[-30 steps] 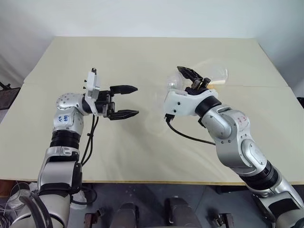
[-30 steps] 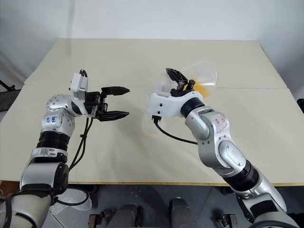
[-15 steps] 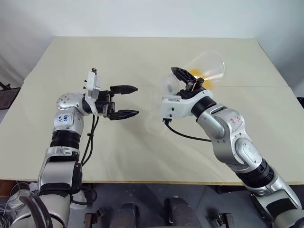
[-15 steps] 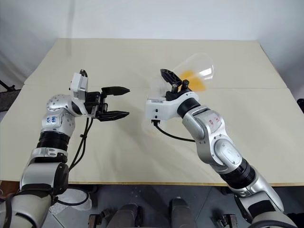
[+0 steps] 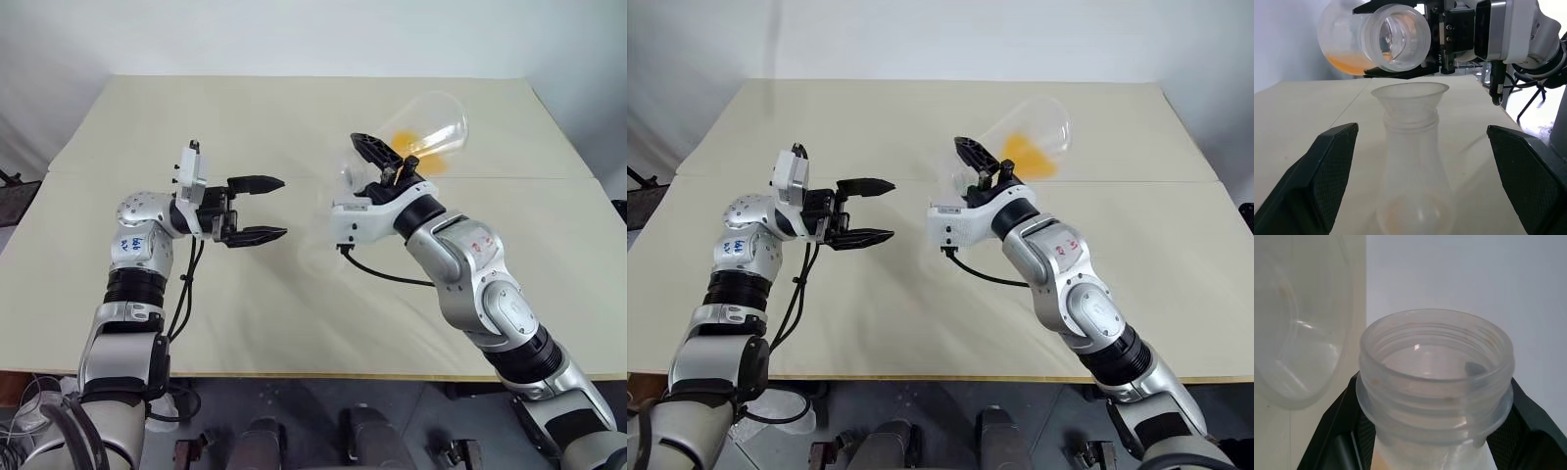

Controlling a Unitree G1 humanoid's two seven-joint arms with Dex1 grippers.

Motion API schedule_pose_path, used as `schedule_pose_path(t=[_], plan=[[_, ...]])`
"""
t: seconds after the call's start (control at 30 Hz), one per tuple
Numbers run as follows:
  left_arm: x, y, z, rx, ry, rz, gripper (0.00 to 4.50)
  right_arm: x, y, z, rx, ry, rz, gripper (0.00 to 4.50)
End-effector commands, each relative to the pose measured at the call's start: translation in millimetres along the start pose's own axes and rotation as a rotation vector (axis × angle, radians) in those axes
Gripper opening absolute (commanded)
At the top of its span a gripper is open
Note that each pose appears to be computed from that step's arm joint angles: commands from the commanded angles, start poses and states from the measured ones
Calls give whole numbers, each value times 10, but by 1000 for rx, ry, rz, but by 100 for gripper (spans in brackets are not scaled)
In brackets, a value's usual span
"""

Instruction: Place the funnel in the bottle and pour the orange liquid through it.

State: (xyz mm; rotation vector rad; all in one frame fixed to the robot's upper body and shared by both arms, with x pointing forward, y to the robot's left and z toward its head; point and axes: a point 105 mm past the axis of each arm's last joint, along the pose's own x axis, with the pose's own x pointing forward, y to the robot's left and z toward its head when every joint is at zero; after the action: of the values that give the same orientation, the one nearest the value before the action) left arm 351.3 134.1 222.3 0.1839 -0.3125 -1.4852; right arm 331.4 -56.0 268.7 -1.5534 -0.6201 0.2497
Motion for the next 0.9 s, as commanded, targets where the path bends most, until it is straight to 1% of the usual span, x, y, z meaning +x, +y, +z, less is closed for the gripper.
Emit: schedule_pose_path(t=[0.03, 0.47, 0.9], plan=[[23, 5, 136, 58, -24, -23, 450, -15, -266, -26, -47, 3, -106, 246], [38, 1, 147, 55, -32, -21, 450, -4, -222, -87, -111, 6, -104, 246], [25, -15, 152, 40, -36, -20, 450, 40, -187, -53, -169, -26, -111, 246]])
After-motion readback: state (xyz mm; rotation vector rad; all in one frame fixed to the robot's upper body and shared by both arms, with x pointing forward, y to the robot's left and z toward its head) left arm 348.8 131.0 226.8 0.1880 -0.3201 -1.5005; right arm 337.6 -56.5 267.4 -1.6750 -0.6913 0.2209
